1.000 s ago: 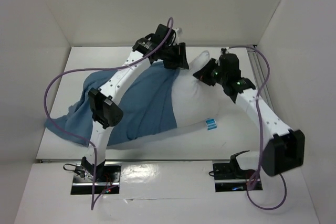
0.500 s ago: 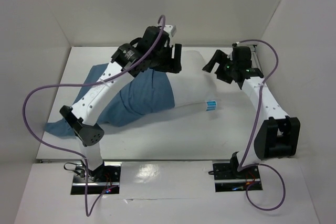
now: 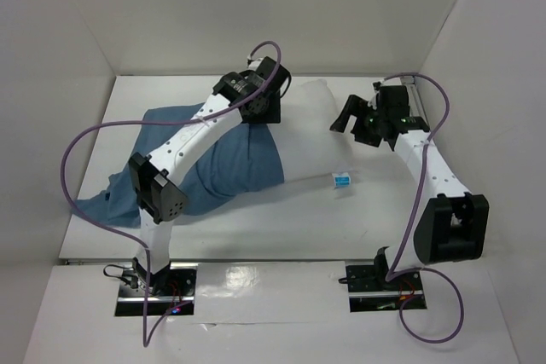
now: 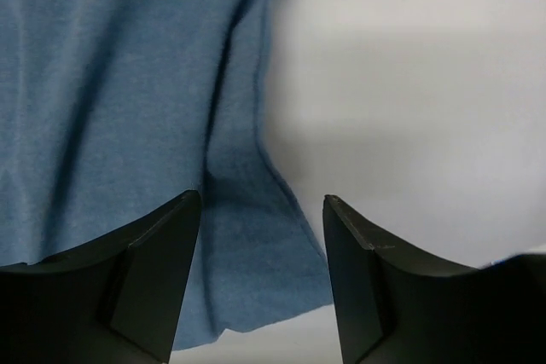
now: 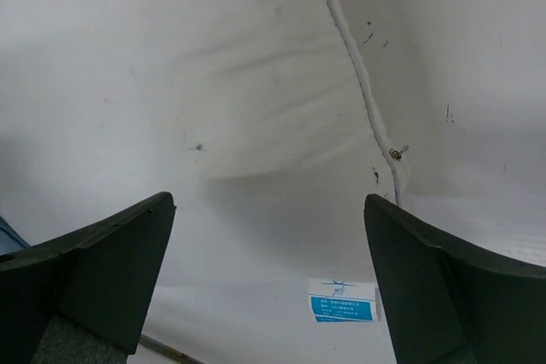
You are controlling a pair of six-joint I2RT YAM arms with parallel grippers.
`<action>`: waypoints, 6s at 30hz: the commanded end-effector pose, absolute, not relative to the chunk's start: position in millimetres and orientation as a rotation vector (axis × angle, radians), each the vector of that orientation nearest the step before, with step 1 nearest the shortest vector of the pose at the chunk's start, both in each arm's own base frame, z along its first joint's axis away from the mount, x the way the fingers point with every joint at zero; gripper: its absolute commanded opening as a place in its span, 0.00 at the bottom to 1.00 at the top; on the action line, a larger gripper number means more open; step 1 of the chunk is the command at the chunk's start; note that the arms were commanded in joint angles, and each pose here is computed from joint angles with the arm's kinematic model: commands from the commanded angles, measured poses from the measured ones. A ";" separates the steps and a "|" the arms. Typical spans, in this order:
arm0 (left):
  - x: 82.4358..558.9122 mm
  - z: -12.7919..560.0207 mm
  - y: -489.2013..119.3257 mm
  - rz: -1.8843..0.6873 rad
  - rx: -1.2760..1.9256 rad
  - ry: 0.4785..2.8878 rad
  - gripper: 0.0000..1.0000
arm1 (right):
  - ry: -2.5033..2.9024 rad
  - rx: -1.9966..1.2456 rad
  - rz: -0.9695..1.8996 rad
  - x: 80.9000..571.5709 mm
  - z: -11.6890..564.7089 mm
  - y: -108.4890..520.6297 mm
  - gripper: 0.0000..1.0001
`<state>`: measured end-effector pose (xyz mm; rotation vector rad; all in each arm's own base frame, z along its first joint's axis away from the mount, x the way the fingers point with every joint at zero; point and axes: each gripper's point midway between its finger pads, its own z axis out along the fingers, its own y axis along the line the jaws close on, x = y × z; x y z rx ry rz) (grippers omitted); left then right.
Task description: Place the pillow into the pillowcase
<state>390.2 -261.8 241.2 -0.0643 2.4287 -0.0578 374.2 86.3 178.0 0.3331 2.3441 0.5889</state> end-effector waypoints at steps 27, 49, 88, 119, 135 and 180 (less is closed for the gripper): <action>277.2 416.1 -476.4 -1.393 0.750 1.902 0.00 | 1.974 -0.006 1.172 342.0 308.9 208.6 0.00; 342.7 386.2 -463.4 -1.491 0.630 1.965 0.00 | 2.021 0.562 1.273 244.1 207.8 210.4 0.00; 317.6 120.0 -274.3 -0.544 0.181 2.293 0.94 | 2.154 0.550 0.754 336.2 219.2 74.6 0.98; 399.0 84.9 -282.7 -0.241 0.180 2.185 0.00 | 2.366 0.379 0.832 290.1 170.5 110.4 1.00; 328.0 319.5 -380.6 -0.811 0.371 1.943 0.00 | 2.080 0.174 1.089 408.9 256.2 191.6 0.00; 334.9 276.0 -298.2 -0.249 0.437 2.260 0.72 | 2.336 0.559 0.793 300.7 168.9 78.4 0.82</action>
